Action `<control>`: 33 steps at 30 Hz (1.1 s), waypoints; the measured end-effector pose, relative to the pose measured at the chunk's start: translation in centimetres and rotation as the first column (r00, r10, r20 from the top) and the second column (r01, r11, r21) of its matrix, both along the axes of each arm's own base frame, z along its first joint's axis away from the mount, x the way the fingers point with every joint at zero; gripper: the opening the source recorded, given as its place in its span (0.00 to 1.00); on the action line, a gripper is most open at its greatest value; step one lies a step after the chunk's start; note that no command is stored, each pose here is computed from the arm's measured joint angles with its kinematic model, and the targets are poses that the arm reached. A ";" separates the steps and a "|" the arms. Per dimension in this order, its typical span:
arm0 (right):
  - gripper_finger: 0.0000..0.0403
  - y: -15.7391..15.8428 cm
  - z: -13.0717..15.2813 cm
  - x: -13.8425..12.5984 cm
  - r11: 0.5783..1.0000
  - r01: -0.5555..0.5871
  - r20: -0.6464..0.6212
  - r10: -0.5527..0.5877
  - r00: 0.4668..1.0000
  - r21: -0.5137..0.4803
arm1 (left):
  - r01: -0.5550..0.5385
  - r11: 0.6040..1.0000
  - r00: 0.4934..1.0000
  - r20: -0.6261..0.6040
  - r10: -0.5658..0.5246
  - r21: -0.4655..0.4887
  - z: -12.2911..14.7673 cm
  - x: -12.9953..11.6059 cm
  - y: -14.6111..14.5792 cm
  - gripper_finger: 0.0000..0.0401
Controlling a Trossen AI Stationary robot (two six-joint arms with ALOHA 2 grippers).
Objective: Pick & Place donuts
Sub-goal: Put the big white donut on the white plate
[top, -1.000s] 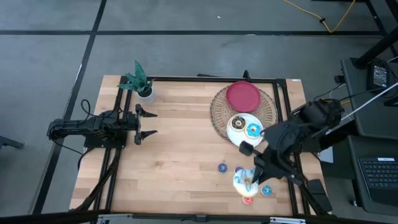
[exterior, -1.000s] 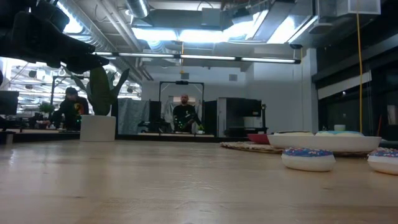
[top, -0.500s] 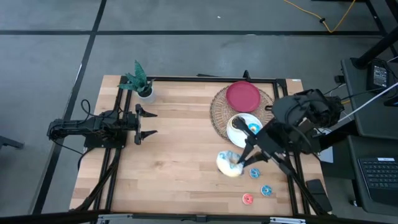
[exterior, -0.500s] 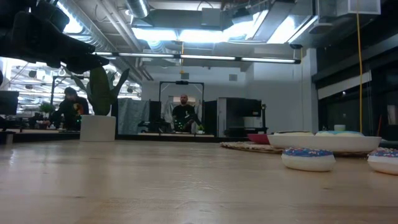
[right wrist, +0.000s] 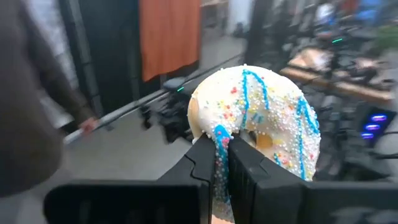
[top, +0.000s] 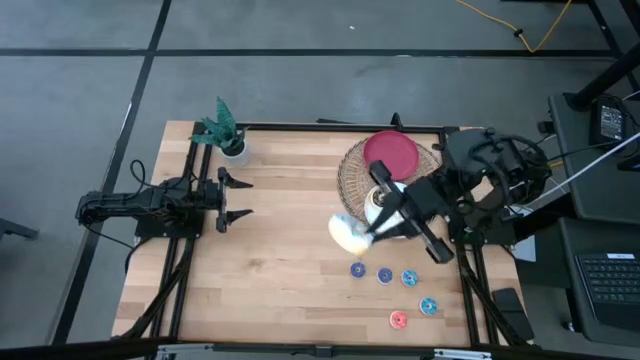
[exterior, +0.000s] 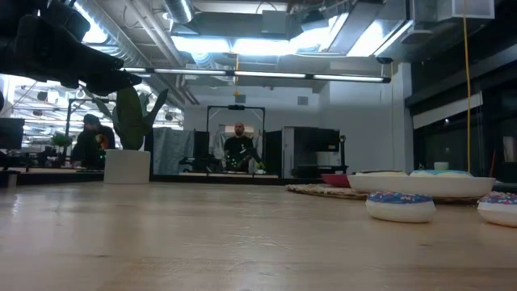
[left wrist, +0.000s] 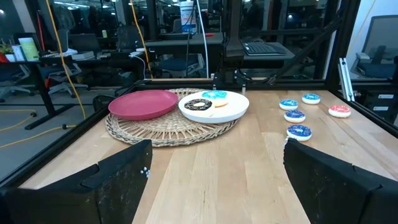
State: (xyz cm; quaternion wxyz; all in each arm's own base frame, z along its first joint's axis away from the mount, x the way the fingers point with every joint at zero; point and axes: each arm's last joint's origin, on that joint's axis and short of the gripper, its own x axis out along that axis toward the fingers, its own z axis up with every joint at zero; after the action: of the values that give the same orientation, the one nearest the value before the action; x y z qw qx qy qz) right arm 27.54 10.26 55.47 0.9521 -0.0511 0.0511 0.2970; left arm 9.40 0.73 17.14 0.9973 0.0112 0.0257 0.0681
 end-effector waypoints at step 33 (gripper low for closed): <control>0.07 -1.7 7.5 -1.7 0.894 0.341 0.693 -0.443 0.569 0.291 | 0.000 1.000 1.000 0.000 0.000 0.000 0.0 0.0 0.0 0.88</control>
State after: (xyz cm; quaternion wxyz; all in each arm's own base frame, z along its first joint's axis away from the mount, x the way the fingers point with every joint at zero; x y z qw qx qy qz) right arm 25.87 8.51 63.00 0.9312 -0.0957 -0.3502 0.0337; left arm 9.40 0.73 17.13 0.9973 0.0112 0.0260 0.0681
